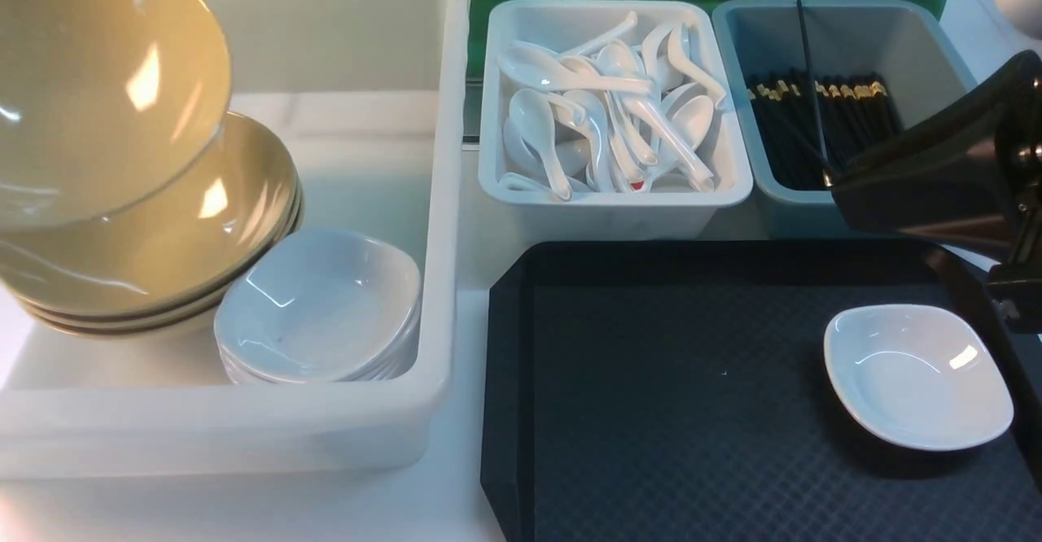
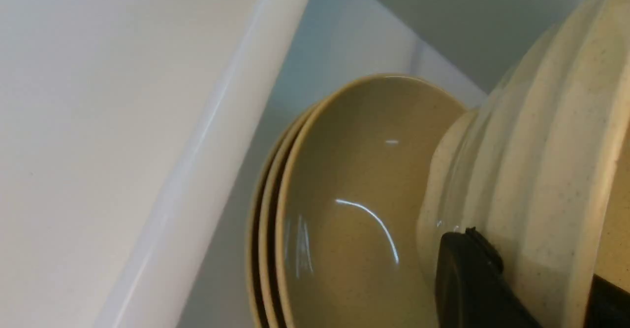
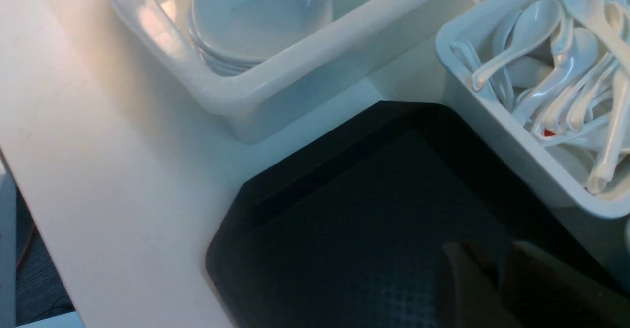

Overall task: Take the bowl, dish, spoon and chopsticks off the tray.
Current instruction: Use the left arm to put the noodle bowl into the large storage box on the left, then use the left arm to grab the plate

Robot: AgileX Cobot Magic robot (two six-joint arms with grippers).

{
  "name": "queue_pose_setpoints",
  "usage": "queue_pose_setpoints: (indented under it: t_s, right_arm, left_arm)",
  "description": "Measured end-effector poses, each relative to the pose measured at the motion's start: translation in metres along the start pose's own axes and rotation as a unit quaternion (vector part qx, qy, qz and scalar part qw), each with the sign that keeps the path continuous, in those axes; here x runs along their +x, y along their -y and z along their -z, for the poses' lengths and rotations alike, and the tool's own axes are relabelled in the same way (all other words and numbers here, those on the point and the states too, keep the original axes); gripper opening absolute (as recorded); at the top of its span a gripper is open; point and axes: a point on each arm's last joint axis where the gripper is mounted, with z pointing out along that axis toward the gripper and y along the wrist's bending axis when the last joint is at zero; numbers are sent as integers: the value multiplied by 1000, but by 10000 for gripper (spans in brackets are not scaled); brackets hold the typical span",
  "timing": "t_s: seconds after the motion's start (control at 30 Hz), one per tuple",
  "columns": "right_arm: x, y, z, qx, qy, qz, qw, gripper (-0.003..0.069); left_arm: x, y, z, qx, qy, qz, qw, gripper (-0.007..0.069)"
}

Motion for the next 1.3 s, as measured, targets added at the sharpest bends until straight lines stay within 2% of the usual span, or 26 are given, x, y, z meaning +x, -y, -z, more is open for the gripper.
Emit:
queue_pose_setpoints:
  t_s: [0.17, 0.33, 0.47, 0.63, 0.67, 0.73, 0.77, 0.87, 0.9, 0.93, 0.97, 1.0, 1.1, 1.17, 1.23, 1.3]
  right_arm:
    - [0, 0, 0, 0, -1, 0, 1000, 151]
    - [0, 0, 0, -1, -1, 3, 1000, 151]
    - [0, 0, 0, 0, 1, 9, 1000, 151]
    - [-2, 1, -1, 5, 11, 9, 1000, 151]
    - [-2, 1, -2, 5, 11, 9, 1000, 151]
    - [-3, 3, -6, 4, 6, 7, 1000, 151]
    - [-3, 3, -6, 4, 5, 6, 1000, 151]
    - [-2, 7, -13, 14, -11, -8, 1000, 151]
    - [-1, 8, -14, 17, -14, -10, 1000, 151]
    - [0, 11, -16, 34, -25, -14, 999, 151]
    - [1, 12, -16, 38, -28, -20, 999, 151]
    - [3, 16, -16, 58, -42, -29, 997, 151]
    - [11, 23, -15, 98, -82, -50, 991, 152]
    - [16, 25, -13, 115, -110, -61, 985, 153]
    - [25, 28, -9, 141, -159, -79, 974, 153]
    - [31, 29, -2, 156, -180, -88, 967, 153]
  left_arm:
    - [7, -15, -44, -34, -59, -29, 997, 29]
    - [12, -20, -63, -70, -85, -70, 992, 104]
    - [16, -21, -65, -93, -104, -94, 986, 212]
    - [21, -19, -57, -133, -146, -98, 975, 435]
    - [20, -19, -56, -134, -143, -96, 976, 435]
    - [6, -3, -34, -153, -129, -96, 975, 505]
    - [7, -2, -33, -154, -130, -95, 975, 507]
    - [-10, 54, 2, -142, -82, -149, 975, 525]
    - [-12, 62, 7, -138, -74, -158, 975, 525]
    - [-7, 101, 15, -102, -64, -208, 971, 522]
    - [-4, 113, 18, -91, -62, -222, 969, 520]
    - [11, 149, 20, -47, -68, -270, 959, 512]
    - [63, 216, 10, 52, -118, -366, 922, 491]
    - [91, 242, 2, 89, -146, -403, 899, 483]
    - [145, 281, -20, 137, -192, -458, 857, 476]
    - [189, 304, -42, 163, -218, -491, 827, 475]
